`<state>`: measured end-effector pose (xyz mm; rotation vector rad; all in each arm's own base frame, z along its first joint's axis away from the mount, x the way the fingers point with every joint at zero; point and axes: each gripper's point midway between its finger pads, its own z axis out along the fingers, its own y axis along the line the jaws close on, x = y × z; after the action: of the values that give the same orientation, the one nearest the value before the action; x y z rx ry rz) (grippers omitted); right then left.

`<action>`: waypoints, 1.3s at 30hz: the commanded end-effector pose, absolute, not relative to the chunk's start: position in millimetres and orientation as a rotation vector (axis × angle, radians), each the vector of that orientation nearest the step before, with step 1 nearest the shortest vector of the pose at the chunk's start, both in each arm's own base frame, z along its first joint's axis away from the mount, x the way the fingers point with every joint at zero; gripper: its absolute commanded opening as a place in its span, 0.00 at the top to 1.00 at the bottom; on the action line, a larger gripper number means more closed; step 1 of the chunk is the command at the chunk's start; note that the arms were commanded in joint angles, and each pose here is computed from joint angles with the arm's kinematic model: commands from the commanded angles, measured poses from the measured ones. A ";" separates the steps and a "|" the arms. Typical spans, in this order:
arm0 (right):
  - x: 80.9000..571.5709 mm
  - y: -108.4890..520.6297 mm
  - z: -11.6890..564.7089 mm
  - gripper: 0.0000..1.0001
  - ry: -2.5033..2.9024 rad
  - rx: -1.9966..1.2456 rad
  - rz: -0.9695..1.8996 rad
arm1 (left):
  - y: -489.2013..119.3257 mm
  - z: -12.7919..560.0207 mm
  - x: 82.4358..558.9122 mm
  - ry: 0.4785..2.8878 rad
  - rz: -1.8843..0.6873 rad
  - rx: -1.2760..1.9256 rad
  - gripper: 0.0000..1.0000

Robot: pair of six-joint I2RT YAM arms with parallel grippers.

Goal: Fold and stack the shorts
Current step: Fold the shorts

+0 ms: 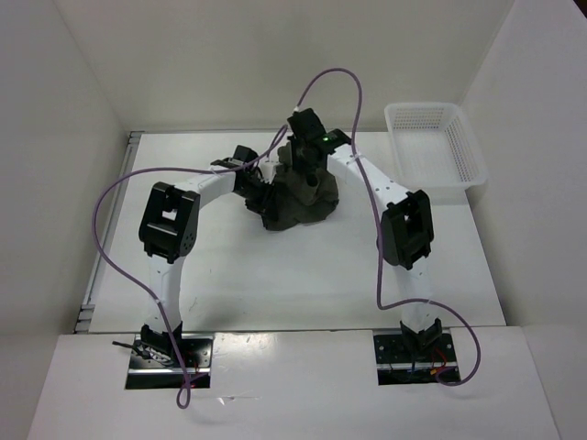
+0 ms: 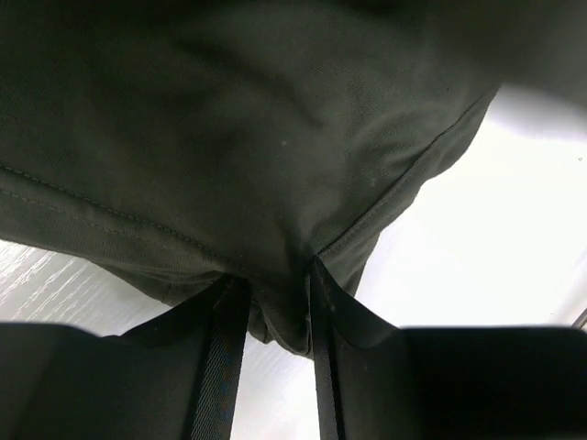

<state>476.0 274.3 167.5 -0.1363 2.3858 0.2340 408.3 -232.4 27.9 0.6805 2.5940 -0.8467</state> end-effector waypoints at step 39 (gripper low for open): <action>462.6 231.0 90.2 0.23 2.209 -0.847 0.136 | -210.0 88.5 437.4 2.539 -0.724 0.626 0.01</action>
<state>445.5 217.9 83.3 -0.7797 2.3017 0.1201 430.2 -209.7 93.9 0.6219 2.5528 -0.7405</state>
